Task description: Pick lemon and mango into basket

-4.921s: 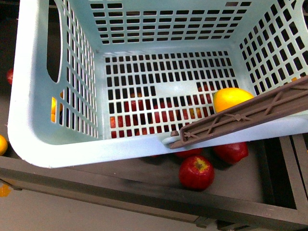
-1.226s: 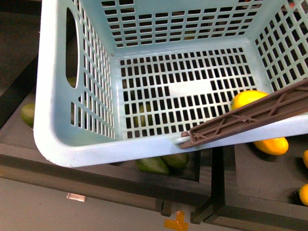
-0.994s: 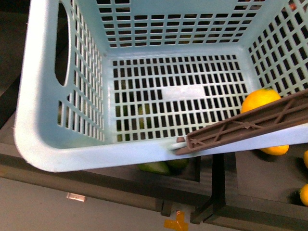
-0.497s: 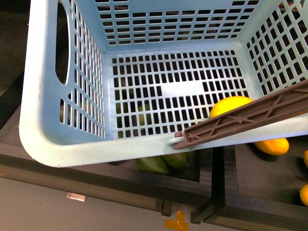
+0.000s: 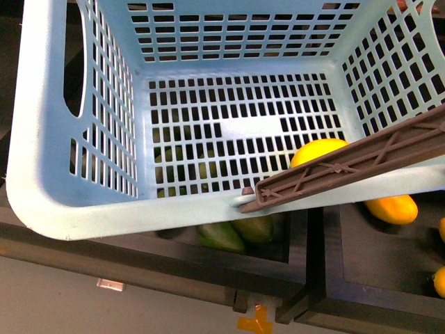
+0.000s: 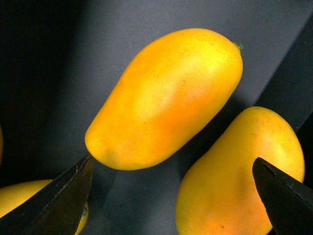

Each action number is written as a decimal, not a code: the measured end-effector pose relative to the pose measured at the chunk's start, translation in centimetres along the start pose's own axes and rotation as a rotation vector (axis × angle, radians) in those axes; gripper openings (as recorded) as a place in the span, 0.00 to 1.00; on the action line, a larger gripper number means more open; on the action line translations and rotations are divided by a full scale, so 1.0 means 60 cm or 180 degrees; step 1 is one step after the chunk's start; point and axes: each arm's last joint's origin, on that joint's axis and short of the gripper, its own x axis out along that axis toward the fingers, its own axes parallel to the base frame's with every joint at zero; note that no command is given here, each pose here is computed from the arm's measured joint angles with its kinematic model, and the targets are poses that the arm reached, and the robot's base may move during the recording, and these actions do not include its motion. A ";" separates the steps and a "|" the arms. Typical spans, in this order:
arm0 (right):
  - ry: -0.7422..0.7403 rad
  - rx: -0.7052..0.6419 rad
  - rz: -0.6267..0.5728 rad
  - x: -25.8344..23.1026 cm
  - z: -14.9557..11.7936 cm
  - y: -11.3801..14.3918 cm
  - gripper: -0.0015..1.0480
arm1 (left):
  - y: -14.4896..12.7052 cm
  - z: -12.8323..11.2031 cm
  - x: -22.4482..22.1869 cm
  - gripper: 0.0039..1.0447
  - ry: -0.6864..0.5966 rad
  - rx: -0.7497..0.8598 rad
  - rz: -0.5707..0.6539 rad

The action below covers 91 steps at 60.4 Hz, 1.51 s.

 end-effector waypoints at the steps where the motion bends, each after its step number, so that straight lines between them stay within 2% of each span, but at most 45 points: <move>1: 0.0001 0.0007 -0.0001 0.001 0.000 0.001 0.92 | 0.000 0.000 0.000 0.04 0.0001 0.0000 -0.0001; 27: 0.0012 0.0153 0.0075 0.022 0.007 0.039 0.92 | 0.000 0.000 0.000 0.04 -0.0004 0.0003 0.0002; 81: -0.0007 0.0222 -0.0102 0.089 0.025 0.053 0.92 | 0.000 0.000 0.000 0.04 0.0000 0.0001 0.0000; 84: 0.0004 0.0217 -0.0134 0.092 0.023 0.051 0.89 | 0.000 0.000 0.000 0.04 -0.0001 0.0001 -0.0001; 91: 0.0027 0.0210 -0.0224 0.098 0.019 0.044 0.74 | 0.000 0.000 0.000 0.04 -0.0001 0.0001 0.0001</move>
